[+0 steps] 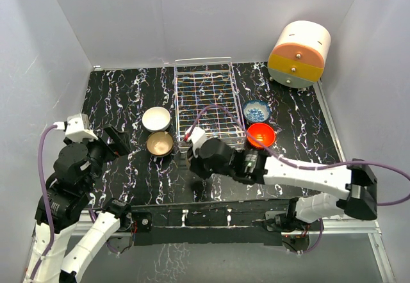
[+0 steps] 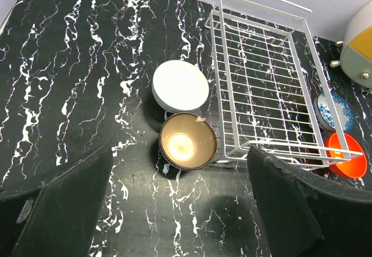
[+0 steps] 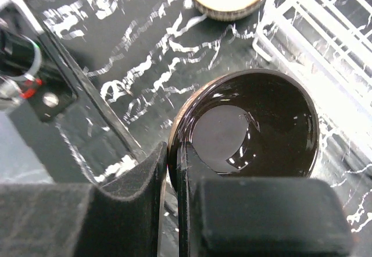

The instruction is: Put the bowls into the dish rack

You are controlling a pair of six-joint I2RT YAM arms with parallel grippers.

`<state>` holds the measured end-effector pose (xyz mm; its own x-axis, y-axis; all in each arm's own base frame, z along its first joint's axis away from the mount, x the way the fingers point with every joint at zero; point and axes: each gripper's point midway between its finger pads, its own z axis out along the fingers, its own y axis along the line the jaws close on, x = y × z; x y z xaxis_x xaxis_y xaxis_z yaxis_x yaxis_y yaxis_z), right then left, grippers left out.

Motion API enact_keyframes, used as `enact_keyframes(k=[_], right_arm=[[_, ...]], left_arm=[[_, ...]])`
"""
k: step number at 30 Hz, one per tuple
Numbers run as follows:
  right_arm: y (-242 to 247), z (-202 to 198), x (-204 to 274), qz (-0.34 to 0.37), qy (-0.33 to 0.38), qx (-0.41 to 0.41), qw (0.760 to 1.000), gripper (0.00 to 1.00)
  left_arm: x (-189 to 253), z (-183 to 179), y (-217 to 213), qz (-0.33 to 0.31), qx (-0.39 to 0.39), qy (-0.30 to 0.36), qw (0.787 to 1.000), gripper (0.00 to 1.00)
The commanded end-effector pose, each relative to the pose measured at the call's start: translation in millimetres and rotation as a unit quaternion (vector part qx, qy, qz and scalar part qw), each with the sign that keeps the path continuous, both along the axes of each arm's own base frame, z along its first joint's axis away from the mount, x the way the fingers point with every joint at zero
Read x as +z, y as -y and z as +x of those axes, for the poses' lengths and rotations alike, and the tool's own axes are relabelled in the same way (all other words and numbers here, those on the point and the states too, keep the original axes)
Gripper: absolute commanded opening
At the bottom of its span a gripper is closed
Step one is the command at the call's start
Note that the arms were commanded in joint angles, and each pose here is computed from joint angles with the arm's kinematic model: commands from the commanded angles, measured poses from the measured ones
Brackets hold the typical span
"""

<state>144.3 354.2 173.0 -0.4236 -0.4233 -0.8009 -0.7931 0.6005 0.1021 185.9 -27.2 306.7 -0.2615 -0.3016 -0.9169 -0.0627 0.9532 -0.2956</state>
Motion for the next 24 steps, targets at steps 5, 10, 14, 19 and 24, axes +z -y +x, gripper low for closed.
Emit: enact_keyframes(k=[5,10,14,19,24], right_arm=[[-6,58,170,0.265,0.024,0.011,0.964,0.08],[11,128,203,0.356,0.013,-0.002,0.934,0.08],[20,182,198,0.415,-0.035,0.002,0.909,0.08],[10,229,176,0.465,-0.095,0.009,0.88,0.08],[0,262,140,0.498,-0.156,-0.005,0.853,0.08]], left_arm=[[11,-1,3,-0.01,-0.007,0.015,1.0,0.97],[15,1,7,-0.013,-0.015,0.017,1.0,0.97],[25,0,7,-0.016,-0.018,0.026,0.999,0.97],[34,-1,8,-0.018,-0.022,0.032,0.999,0.97],[40,-1,9,-0.021,-0.025,0.039,0.999,0.97]])
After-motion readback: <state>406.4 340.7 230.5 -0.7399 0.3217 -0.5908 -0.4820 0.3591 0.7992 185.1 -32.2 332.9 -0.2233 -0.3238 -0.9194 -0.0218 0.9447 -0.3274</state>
